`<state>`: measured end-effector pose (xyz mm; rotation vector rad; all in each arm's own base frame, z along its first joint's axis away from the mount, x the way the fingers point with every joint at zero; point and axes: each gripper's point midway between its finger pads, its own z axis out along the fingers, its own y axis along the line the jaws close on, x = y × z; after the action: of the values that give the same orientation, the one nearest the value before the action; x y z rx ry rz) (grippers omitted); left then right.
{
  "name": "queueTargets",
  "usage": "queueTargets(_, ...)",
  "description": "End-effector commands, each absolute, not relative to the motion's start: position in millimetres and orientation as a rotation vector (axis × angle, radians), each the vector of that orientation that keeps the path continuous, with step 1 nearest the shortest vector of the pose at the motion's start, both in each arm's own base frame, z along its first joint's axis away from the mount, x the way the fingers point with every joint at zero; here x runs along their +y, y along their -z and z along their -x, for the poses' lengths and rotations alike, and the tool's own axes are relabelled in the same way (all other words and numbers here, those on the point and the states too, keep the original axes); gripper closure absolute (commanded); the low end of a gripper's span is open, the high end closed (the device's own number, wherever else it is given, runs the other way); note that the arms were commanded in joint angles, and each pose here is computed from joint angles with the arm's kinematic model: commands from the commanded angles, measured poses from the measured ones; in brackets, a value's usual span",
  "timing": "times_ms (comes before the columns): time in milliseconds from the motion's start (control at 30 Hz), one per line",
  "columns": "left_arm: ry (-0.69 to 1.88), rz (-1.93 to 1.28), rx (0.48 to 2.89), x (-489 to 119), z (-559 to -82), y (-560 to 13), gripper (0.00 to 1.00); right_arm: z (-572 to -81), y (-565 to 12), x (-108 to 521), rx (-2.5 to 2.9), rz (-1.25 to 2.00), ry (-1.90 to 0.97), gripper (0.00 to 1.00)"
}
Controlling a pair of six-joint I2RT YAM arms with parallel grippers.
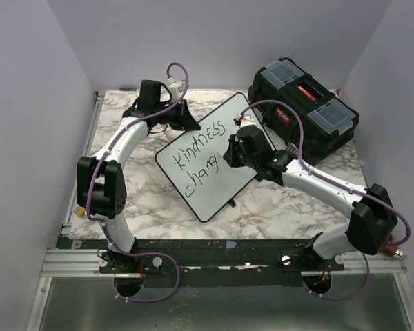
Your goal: Write a sentence on the whiteboard
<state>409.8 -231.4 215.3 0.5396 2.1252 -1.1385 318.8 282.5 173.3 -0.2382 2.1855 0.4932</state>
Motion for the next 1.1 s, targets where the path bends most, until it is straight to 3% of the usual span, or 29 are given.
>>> queueTargets(0,1.110,-0.671,2.111,-243.1,-396.2,-209.9,1.00,-328.8,-158.4,265.0,2.223,0.196,-0.365,0.99)
queueTargets(400,1.110,-0.670,2.114,-243.5,-397.5,-208.3,1.00,-339.1,-172.6,280.2,2.208,0.244,-0.395,0.99)
queueTargets(1067,1.111,-0.668,2.116,-243.7,-398.3,-209.4,1.00,-299.3,-146.2,286.8,2.282,0.335,-0.566,0.99)
